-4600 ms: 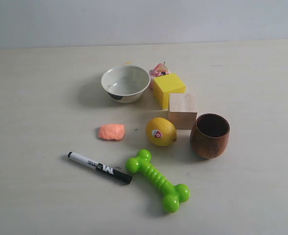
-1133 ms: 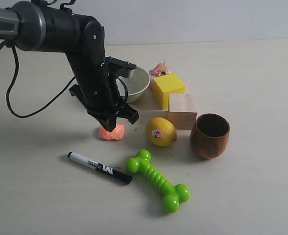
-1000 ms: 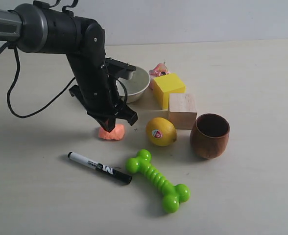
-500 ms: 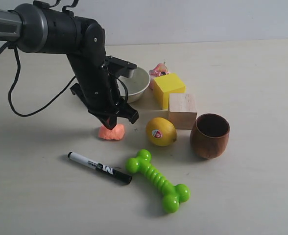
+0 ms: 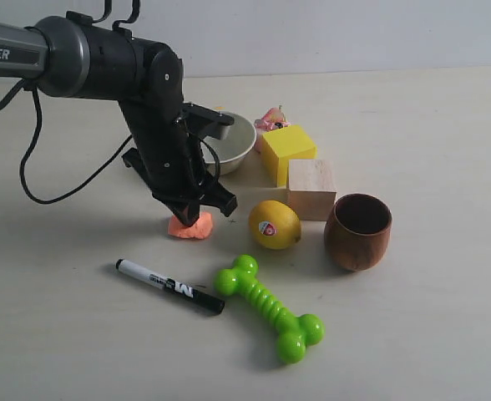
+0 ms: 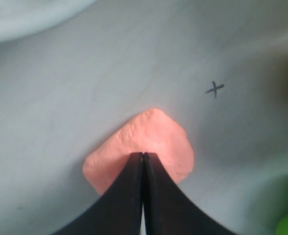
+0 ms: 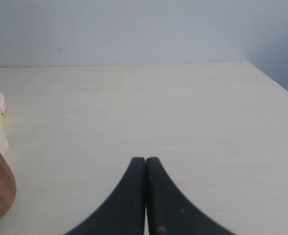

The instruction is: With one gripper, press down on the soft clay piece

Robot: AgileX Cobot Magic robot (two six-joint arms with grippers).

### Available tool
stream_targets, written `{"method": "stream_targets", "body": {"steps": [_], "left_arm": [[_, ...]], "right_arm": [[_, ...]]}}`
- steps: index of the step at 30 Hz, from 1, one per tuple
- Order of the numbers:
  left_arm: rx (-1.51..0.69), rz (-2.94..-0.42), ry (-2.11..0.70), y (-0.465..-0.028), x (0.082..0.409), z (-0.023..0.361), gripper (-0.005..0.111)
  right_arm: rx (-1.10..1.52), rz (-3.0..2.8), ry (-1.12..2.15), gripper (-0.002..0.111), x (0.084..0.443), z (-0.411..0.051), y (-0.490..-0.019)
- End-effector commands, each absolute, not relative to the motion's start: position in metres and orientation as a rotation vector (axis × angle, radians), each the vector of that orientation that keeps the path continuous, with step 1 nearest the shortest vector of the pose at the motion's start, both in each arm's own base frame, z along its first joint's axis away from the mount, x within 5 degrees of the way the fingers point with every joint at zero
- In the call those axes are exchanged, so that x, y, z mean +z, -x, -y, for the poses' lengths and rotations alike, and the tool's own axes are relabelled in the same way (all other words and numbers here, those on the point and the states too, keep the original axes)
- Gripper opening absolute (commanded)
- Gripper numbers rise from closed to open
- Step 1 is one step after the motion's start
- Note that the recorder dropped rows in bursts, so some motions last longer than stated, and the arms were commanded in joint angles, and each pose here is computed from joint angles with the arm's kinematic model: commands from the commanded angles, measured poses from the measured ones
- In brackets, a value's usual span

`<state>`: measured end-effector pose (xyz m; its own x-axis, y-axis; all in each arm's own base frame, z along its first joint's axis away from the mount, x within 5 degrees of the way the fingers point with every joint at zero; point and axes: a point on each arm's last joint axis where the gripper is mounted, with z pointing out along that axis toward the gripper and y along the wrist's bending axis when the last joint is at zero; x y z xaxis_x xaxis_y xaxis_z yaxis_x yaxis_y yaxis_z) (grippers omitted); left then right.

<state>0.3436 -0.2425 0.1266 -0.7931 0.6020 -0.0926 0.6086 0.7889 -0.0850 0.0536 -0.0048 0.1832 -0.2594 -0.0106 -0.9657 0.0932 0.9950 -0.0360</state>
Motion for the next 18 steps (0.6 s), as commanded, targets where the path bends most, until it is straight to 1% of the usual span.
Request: {"method": "stream_targets", "body": {"steps": [1, 8, 14, 18], "left_arm": [[-0.175, -2.908, -0.99, -0.344, 0.123, 0.245, 0.0], [-0.171, -2.92, -0.991, -0.343, 0.121, 0.244, 0.0], [-0.145, -2.993, -1.013, -0.34, 0.099, 0.242, 0.0], [-0.136, -3.015, -1.019, -0.34, 0.09, 0.242, 0.0]], "right_arm": [[-0.106, -1.822, -0.06, 0.0, 0.183, 0.005, -0.053], [-0.106, -1.822, -0.06, 0.0, 0.183, 0.005, -0.053], [-0.106, -1.822, -0.06, 0.0, 0.183, 0.005, -0.053], [-0.106, -1.822, -0.06, 0.0, 0.183, 0.005, -0.053]]}}
